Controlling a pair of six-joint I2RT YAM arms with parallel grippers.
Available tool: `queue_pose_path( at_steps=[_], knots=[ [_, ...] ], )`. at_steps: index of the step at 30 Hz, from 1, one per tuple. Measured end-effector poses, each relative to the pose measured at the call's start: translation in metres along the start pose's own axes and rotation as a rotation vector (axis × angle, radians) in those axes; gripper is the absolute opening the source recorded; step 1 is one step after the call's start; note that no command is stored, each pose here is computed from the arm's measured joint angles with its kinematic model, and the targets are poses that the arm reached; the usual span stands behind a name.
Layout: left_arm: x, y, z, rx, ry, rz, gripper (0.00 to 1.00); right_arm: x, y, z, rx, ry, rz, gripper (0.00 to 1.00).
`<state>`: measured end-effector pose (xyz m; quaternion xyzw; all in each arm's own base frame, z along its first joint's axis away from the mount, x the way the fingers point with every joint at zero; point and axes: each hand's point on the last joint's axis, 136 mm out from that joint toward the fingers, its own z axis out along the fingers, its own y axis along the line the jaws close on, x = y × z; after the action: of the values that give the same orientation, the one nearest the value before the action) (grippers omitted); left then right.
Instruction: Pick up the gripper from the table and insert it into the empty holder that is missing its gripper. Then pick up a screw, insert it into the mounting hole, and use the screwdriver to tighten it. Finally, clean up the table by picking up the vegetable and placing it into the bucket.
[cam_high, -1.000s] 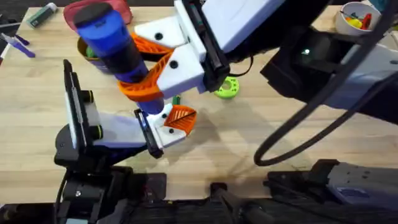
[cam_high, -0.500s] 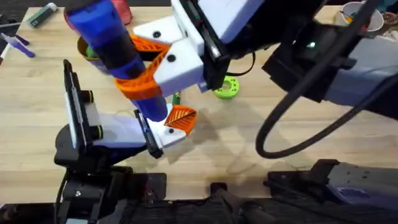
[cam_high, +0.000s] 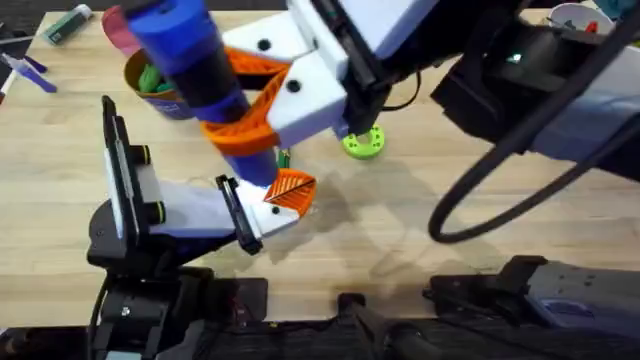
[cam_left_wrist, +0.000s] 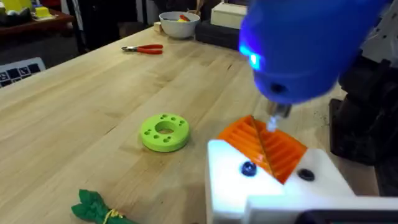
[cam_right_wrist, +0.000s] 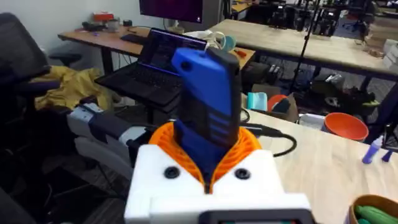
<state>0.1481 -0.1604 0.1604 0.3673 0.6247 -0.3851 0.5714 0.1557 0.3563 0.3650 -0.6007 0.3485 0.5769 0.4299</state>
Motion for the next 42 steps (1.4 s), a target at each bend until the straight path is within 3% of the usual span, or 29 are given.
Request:
queue_pose_path(
  at_steps=[42],
  knots=[
    [0.000,0.000,0.000,0.000,0.000,0.000,0.020,0.012,-0.001,0.005,-0.027,0.008,-0.032,0.026]
  ],
)
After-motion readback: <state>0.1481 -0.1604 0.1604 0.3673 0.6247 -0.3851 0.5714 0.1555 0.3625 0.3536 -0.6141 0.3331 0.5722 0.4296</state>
